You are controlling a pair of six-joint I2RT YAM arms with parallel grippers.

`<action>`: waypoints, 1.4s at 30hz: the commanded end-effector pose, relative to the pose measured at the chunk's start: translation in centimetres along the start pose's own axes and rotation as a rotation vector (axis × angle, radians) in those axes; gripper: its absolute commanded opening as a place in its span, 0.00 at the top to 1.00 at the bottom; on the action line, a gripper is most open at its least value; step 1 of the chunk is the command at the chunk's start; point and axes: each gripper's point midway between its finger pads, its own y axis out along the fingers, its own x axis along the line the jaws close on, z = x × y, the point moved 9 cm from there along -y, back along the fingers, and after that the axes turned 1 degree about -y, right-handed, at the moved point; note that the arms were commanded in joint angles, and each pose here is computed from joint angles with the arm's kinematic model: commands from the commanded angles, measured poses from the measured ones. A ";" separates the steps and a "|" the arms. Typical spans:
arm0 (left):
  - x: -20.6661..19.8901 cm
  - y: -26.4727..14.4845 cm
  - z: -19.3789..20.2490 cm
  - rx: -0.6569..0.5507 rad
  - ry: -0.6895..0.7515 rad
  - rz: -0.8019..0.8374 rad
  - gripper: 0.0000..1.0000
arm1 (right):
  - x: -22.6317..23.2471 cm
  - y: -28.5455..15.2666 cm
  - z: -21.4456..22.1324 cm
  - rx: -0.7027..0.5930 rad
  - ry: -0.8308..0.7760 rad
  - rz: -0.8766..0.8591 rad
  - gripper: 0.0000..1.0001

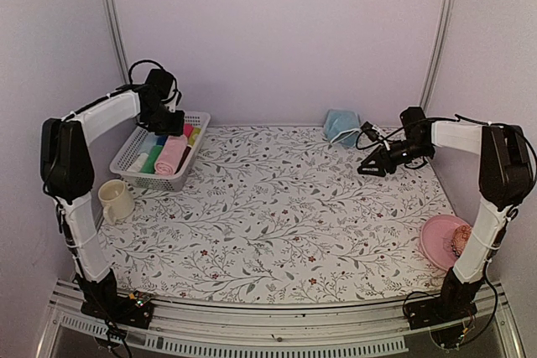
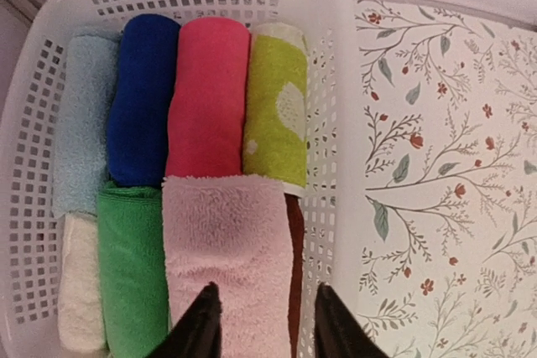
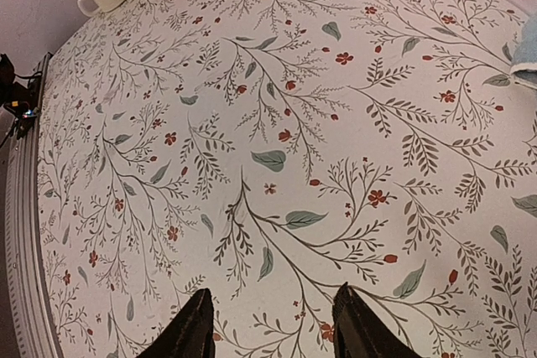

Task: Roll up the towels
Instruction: Place the towel in the bin, then pick up the towel from the corner of the board.

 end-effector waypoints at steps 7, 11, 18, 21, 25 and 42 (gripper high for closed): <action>-0.6 -0.3 -0.3 -0.055 0.007 0.008 0.89 | -0.3 0.3 -0.2 0.002 0.004 -0.017 0.53; -0.1 0.4 0.1 -0.053 -0.003 -0.024 0.94 | -0.3 0.4 -0.2 0.003 0.002 -0.020 0.53; -0.5 -0.8 0.7 -0.126 -0.018 -0.014 0.61 | -0.7 0.4 -0.1 0.017 -0.004 0.021 0.50; -1.2 -2.9 0.6 -0.181 -0.015 0.006 0.48 | -1.1 0.1 -0.2 0.026 -0.010 0.091 0.45; -3.0 -5.1 1.6 -0.215 0.012 0.052 0.29 | -2.1 -0.4 -0.6 0.051 -0.008 0.231 0.35; -11.3 0.3 4.2 -0.198 0.082 0.307 0.03 | -12.0 -2.1 -9.6 -0.115 0.092 0.725 0.01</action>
